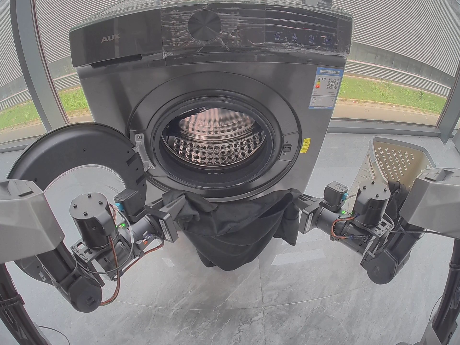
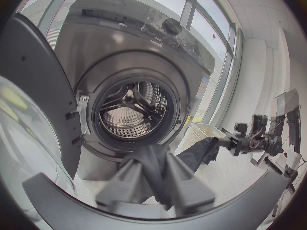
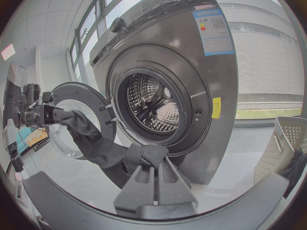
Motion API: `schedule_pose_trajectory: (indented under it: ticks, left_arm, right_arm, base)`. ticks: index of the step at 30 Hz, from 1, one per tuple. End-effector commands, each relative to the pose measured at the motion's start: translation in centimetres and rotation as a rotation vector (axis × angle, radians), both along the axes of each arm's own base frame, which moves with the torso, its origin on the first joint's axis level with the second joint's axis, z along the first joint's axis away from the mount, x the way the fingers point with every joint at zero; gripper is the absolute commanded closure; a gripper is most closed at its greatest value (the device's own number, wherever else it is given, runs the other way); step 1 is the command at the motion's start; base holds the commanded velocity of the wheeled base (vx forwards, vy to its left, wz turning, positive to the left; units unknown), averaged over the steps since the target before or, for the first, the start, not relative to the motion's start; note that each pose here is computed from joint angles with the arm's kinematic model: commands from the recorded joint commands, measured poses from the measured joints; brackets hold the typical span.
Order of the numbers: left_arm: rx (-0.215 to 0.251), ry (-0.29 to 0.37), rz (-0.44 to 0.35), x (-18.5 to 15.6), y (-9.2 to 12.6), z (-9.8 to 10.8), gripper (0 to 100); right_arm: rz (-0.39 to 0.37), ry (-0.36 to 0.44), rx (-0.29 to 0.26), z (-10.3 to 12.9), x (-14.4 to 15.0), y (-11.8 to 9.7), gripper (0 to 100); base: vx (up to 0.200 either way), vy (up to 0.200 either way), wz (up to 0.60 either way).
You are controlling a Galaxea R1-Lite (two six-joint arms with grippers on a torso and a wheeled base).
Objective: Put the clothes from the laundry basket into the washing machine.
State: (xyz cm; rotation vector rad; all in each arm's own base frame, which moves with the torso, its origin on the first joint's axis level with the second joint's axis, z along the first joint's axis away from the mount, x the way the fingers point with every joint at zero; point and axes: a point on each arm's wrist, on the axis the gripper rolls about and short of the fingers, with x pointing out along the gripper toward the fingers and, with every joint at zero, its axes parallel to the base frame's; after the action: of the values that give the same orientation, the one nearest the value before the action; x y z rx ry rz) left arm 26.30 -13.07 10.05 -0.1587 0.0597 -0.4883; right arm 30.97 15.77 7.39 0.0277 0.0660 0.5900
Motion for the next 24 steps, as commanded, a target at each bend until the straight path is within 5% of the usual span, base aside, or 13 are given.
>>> schedule_pose_trajectory:
  ticks: [1,12,24]
  left_arm:
    - [0.038,0.073,0.003,0.3,-0.1,-2.2,0]
    - [0.092,0.154,0.016,0.2,-0.2,-4.7,0]
    - [0.137,0.188,-0.056,-0.1,-1.8,-6.5,0]
  right_arm:
    - [-0.007,-0.020,0.010,0.8,-0.1,-0.3,100]
    - [-0.002,-0.060,0.030,2.2,-0.1,-0.2,100]
    - [0.012,-0.076,0.037,2.6,-0.4,0.2,100]
  base:
    - [0.000,0.000,0.00]
    - [0.000,0.000,0.00]
    - [0.000,0.000,0.00]
